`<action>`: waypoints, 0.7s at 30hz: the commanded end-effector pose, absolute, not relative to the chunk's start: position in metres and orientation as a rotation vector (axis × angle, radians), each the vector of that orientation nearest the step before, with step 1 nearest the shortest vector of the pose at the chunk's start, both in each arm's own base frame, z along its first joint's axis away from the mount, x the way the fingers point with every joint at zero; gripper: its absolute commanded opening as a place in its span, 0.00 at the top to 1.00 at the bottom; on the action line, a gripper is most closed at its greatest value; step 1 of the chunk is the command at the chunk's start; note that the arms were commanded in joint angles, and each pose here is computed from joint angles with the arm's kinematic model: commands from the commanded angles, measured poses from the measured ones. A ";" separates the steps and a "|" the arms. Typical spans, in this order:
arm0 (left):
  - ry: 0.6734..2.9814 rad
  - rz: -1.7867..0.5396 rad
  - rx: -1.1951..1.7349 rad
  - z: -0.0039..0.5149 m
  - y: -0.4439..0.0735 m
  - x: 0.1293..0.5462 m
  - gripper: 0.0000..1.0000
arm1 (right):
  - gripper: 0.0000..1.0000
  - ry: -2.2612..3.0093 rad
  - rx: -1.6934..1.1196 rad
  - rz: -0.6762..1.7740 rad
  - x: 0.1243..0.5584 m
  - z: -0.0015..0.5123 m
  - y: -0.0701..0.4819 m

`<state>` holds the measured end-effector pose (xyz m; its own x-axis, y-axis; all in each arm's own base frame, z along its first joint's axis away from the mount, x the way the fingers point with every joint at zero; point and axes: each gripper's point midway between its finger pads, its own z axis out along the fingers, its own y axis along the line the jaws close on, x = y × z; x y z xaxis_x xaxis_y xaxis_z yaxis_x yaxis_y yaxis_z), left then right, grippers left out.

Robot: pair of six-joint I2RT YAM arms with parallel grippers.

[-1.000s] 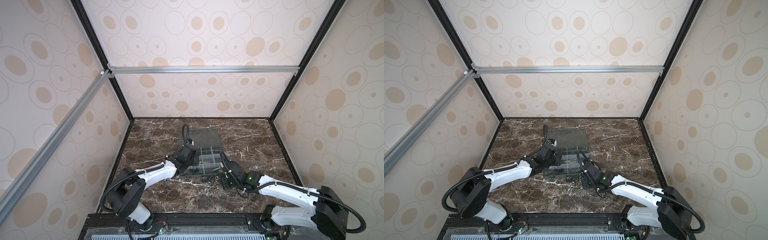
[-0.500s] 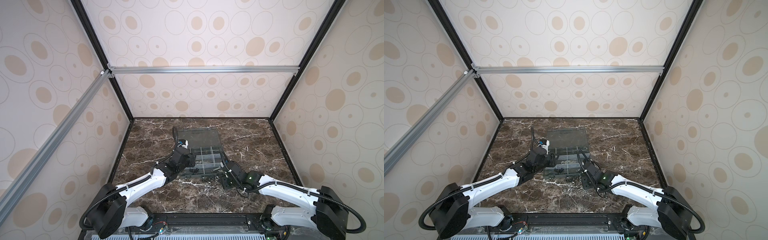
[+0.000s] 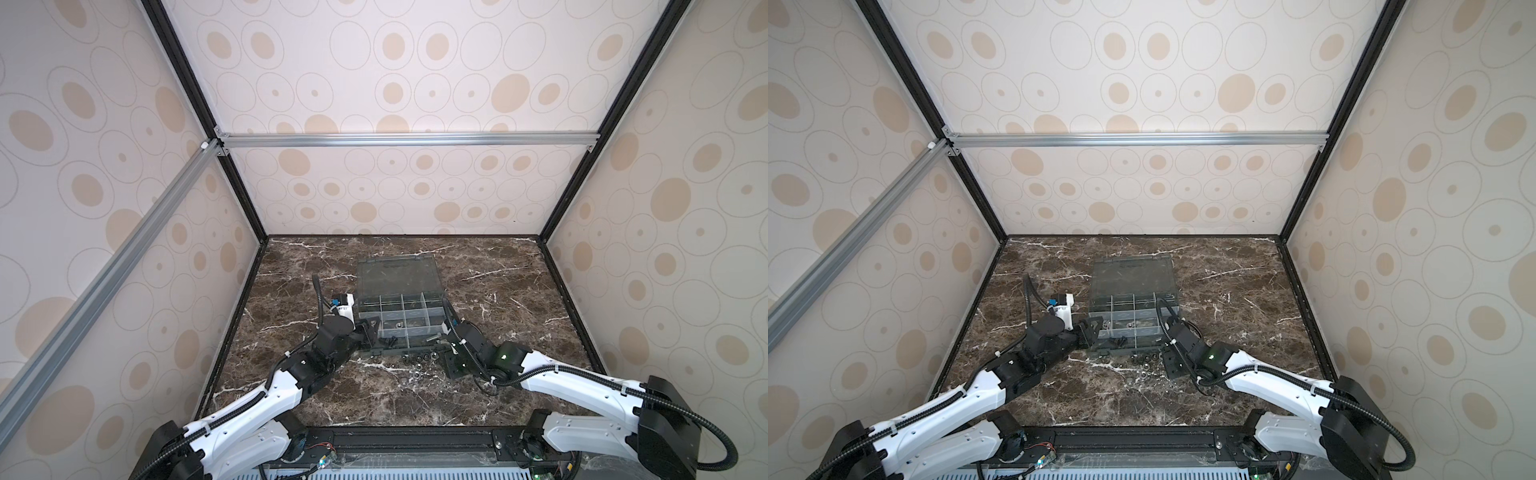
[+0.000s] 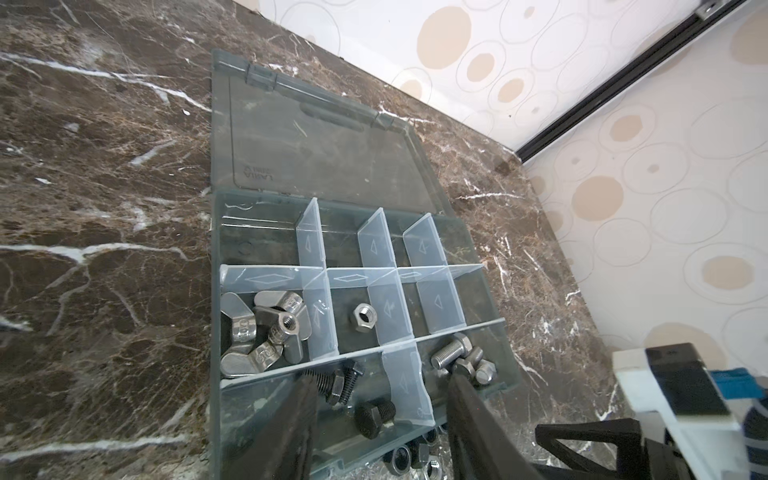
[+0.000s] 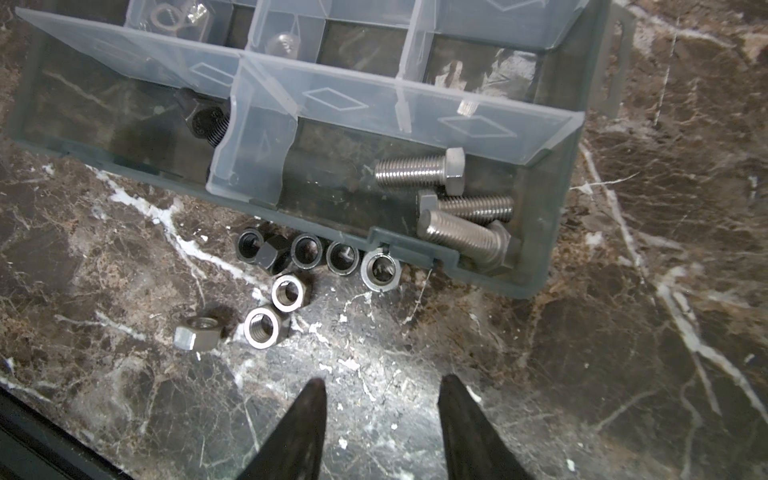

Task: Sort the screws and nuts into containers
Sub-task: 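Draw the left gripper back from the box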

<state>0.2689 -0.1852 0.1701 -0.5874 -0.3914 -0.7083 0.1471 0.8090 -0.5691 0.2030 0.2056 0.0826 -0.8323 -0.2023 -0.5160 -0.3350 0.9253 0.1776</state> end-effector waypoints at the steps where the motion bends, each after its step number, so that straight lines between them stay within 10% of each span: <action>1: 2.053 -0.772 -0.257 0.171 -0.175 0.264 0.49 | 0.52 2.584 -0.357 0.359 0.202 0.084 0.201; 21: 2.053 -0.858 -0.363 0.148 -0.159 0.239 0.50 | 0.52 2.593 -0.359 0.408 0.197 0.083 0.205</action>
